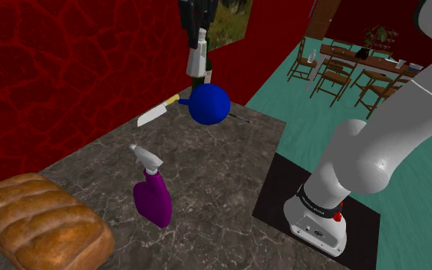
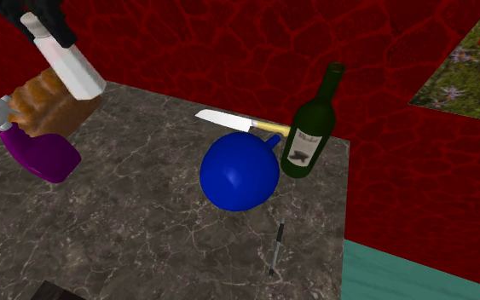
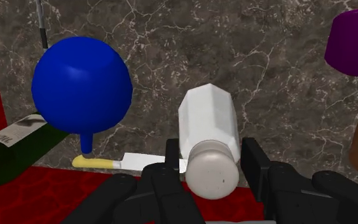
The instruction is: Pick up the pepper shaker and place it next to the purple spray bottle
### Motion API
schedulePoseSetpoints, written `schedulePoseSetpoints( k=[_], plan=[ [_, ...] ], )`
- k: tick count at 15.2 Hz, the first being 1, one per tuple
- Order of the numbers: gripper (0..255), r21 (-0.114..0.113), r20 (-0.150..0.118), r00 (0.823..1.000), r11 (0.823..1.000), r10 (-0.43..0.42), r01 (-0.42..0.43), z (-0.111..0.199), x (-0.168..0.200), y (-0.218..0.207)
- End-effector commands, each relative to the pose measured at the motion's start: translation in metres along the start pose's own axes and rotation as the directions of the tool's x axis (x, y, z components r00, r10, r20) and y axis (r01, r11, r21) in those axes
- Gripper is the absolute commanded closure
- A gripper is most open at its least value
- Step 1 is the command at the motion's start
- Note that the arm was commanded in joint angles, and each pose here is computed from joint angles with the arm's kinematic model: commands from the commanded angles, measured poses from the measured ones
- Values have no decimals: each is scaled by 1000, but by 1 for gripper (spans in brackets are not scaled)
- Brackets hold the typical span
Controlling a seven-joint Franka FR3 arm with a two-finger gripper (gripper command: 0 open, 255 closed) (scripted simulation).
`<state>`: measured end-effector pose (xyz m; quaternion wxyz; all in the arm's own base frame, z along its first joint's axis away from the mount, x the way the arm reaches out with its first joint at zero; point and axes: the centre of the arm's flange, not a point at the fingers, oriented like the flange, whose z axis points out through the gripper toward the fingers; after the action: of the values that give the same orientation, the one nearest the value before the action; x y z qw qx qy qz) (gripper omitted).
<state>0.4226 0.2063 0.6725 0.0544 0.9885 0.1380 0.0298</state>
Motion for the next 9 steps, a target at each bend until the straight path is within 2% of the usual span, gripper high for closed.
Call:
schedulePoseSetpoints(
  k=[1, 9],
  plan=[
    [255, -1, 0, 1000, 1000, 1, -1, -2, -19, -20],
    [255, -1, 0, 1000, 1000, 1, -1, -14, -83, -103]
  ],
)
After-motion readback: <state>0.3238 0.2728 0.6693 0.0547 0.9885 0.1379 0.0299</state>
